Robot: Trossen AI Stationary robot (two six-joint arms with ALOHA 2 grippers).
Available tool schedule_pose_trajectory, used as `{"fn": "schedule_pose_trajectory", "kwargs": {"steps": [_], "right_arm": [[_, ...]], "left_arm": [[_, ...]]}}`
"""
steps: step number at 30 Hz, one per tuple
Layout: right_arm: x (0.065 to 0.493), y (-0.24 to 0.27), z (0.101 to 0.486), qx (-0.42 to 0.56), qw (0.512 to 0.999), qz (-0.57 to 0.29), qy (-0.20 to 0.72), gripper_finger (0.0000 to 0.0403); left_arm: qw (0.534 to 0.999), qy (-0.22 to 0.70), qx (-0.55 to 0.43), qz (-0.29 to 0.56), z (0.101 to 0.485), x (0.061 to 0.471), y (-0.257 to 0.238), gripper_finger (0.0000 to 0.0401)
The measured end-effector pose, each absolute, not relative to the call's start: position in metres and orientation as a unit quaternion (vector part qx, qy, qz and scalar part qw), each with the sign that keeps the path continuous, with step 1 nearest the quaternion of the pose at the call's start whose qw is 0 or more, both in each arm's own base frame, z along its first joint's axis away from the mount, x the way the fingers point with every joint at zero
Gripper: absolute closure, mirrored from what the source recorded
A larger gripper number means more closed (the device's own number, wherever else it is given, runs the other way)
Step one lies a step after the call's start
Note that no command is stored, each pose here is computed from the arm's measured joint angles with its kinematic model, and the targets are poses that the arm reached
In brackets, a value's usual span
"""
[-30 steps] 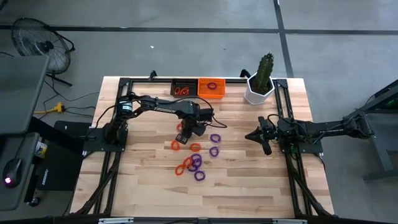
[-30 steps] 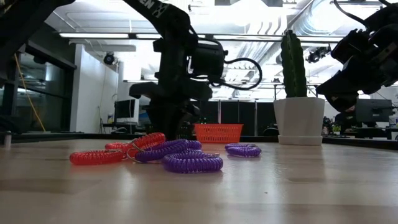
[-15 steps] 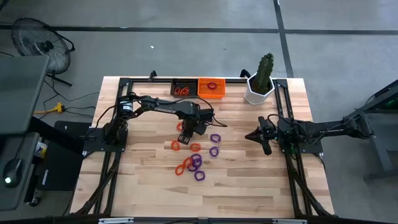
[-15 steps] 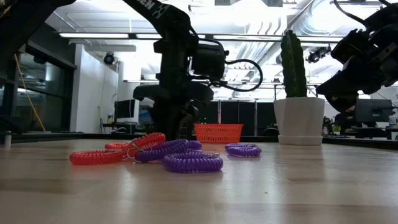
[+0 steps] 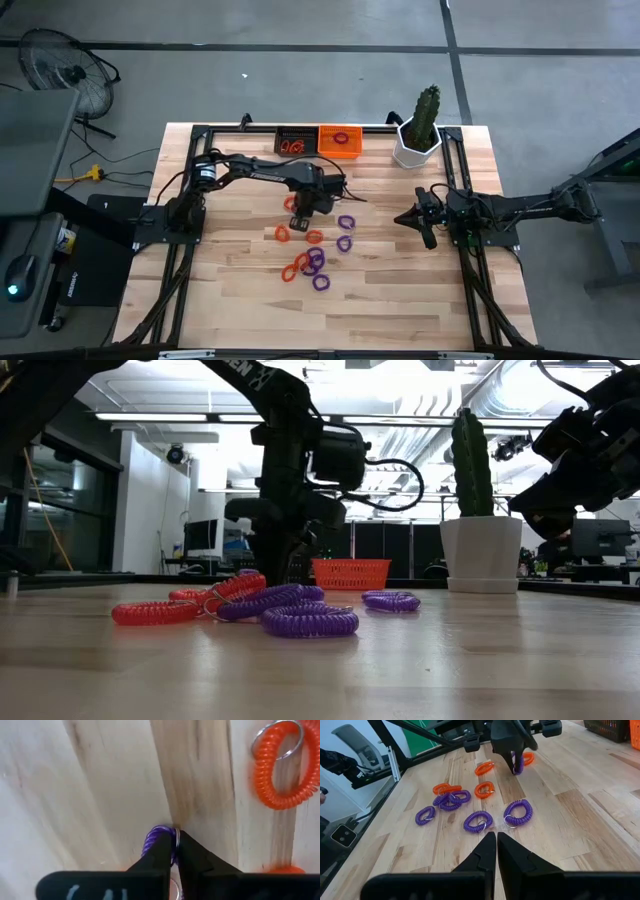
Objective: Sort spring keychains into baskets
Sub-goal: Put the violet spring keychain into the orange basket
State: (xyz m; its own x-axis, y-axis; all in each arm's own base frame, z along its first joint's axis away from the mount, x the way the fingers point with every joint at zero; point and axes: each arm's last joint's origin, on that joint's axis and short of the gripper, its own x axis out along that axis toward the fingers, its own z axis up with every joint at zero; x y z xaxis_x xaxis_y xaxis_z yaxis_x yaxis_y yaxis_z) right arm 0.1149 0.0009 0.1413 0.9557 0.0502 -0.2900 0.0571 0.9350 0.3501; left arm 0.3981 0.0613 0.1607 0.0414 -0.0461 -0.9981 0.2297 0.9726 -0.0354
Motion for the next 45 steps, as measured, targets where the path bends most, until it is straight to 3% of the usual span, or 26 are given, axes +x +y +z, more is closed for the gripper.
{"fn": "schedule_pose_trajectory", "kwargs": {"steps": [8, 18, 25, 38, 45], "right_arm": [[0.115, 0.001, 0.141, 0.18, 0.972, -0.002, 0.149, 0.0391], [0.115, 0.001, 0.141, 0.18, 0.972, -0.002, 0.149, 0.0391], [0.115, 0.001, 0.141, 0.18, 0.972, -0.002, 0.149, 0.0391], [0.115, 0.001, 0.141, 0.18, 0.972, -0.002, 0.149, 0.0391], [0.115, 0.001, 0.141, 0.18, 0.972, -0.002, 0.149, 0.0391]], "left_arm": [[0.747, 0.657, 0.064, -0.078, 0.209, 0.415, 0.064, 0.0396], [0.842, 0.526, 0.12, 0.017, 0.28, 0.444, 0.081, 0.0394], [0.901, 0.418, 0.013, 0.117, 0.295, 0.45, 0.133, 0.0394], [0.879, 0.343, -0.189, 0.273, 0.293, 0.426, 0.219, 0.0394], [0.837, 0.299, -0.31, 0.338, 0.283, 0.419, 0.244, 0.0394]]}}
